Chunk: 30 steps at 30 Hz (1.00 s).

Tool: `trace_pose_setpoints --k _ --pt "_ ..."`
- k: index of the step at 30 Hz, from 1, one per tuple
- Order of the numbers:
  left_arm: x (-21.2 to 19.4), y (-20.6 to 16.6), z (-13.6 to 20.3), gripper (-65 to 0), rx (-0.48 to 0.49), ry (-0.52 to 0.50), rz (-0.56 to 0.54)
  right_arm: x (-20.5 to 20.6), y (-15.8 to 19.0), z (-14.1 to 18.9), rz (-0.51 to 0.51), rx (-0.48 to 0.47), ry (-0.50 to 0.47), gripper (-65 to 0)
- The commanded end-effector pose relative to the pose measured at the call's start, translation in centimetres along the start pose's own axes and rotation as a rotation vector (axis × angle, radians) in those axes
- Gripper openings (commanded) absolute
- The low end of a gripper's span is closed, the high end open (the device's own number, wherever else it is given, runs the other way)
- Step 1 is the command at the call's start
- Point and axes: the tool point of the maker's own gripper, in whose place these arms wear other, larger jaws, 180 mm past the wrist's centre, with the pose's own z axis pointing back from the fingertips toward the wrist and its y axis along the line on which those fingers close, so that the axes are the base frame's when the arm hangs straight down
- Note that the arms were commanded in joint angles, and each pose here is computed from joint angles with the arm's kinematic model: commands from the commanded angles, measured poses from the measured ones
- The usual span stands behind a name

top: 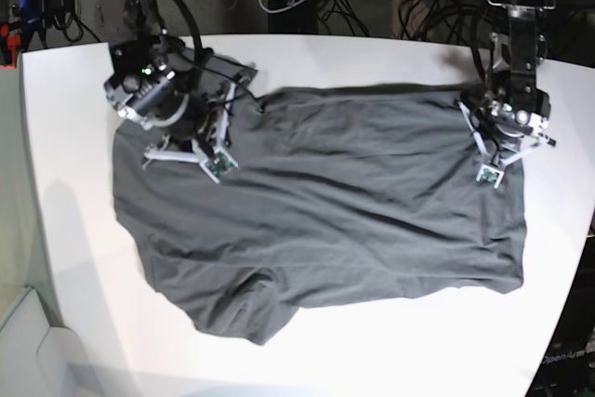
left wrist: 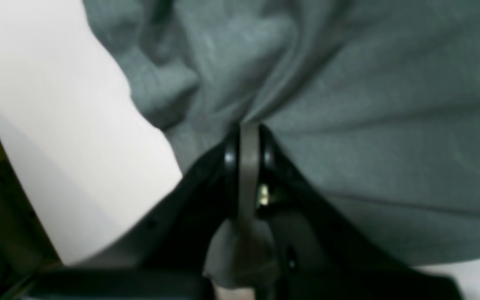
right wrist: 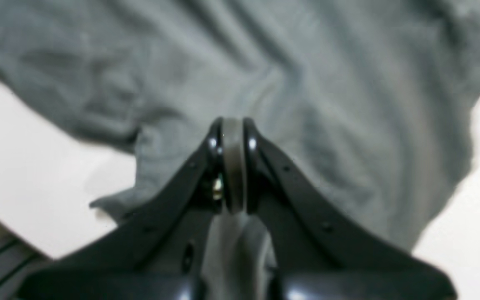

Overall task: Layout the t-shirt on the table in an organized manner, then fold the t-shirt properly
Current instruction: 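Pull the shirt with both grippers apart to spread it wide, then drag the shirt corners with both grippers outward, flattening the body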

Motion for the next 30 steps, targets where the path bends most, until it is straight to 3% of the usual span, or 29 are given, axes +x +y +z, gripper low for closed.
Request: trace_pose_setpoints --k 1,11,20,30 --pt "0.4 0.5 0.0 -64.6 0.007 -0.001 0.003 0.4 -0.2 -0.1 -0.005 -0.001 -0.029 -65.0" --pt "0.5 1.5 0.1 -64.6 0.022 -0.005 -0.002 -6.7 0.9 -3.5 -0.062 0.073 0.098 -65.0" --pt "0.0 2.8 0.2 -64.6 0.048 0.005 -0.019 -11.2 -4.8 -1.6 -0.137 -0.057 0.162 -65.0" --pt "0.0 2.9 0.2 -64.6 0.053 0.003 -0.022 -13.5 -2.6 0.9 -0.098 -0.032 0.199 -65.0"
